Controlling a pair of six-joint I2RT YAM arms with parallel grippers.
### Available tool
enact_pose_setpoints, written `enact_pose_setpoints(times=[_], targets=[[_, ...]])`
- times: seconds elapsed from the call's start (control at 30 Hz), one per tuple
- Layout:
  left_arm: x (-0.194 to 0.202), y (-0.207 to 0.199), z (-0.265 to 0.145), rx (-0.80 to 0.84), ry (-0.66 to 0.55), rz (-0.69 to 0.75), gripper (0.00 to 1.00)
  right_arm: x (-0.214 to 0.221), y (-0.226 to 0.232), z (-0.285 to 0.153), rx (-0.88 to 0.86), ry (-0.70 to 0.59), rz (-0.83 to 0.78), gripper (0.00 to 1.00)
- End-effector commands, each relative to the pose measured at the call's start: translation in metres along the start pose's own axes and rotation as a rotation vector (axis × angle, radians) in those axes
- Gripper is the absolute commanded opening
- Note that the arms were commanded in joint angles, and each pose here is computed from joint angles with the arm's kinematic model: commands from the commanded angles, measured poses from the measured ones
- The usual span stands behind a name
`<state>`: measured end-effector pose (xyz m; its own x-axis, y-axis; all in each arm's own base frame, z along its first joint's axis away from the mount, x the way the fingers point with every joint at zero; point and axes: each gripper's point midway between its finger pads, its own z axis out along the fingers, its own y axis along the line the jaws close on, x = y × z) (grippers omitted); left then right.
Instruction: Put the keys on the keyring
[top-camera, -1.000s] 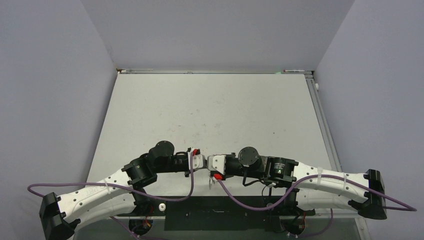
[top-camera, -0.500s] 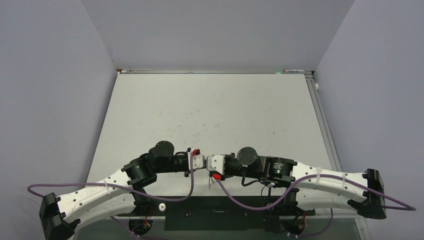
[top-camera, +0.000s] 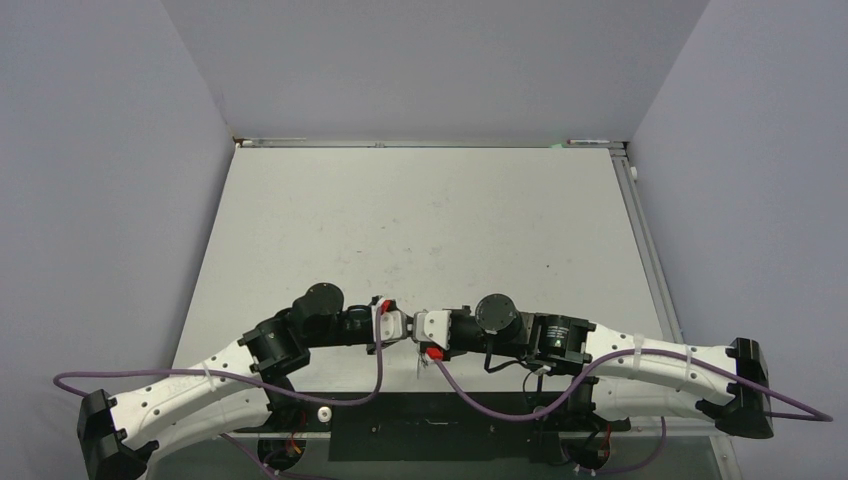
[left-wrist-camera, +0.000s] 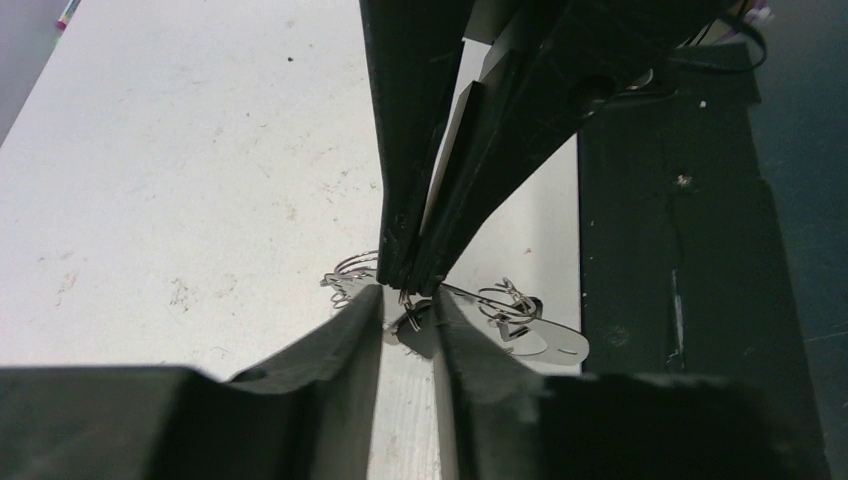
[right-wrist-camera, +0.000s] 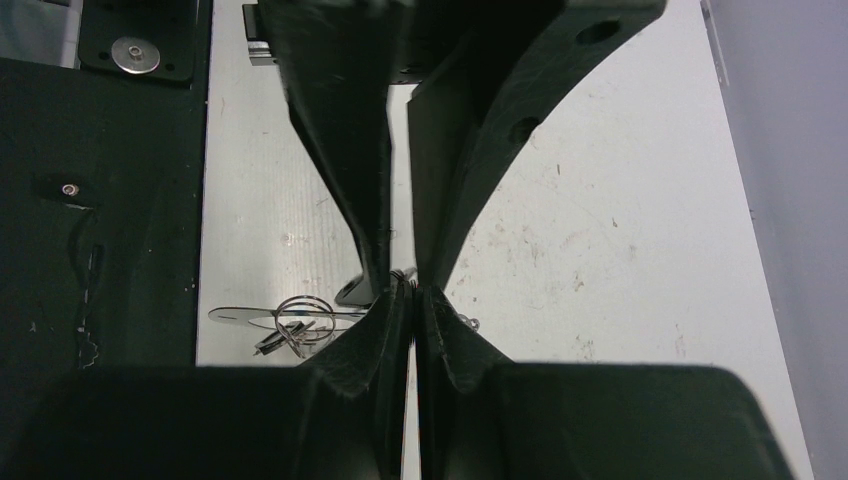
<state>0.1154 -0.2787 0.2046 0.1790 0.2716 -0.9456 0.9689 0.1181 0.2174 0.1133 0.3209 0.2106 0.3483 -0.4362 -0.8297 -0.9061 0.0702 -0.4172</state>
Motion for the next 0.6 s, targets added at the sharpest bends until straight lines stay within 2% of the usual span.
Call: enact_pose_setpoints(times=[0.0, 0.33, 0.57], targets=[[-0.039, 0.004, -0.005, -0.010, -0.129, 0.052, 0.38, -0.035, -0.022, -0.017, 0.097, -0.146, 0.012, 0.05], [-0.051, 0.006, -0.007, -0.009, -0.179, 0.045, 0.37, -0.056, -0.028, -0.031, 0.136, -0.268, 0.035, 0.05], [-0.058, 0.007, -0.010, -0.016, -0.217, 0.048, 0.26, -0.056, -0.026, -0.030, 0.128, -0.269, 0.035, 0.05]])
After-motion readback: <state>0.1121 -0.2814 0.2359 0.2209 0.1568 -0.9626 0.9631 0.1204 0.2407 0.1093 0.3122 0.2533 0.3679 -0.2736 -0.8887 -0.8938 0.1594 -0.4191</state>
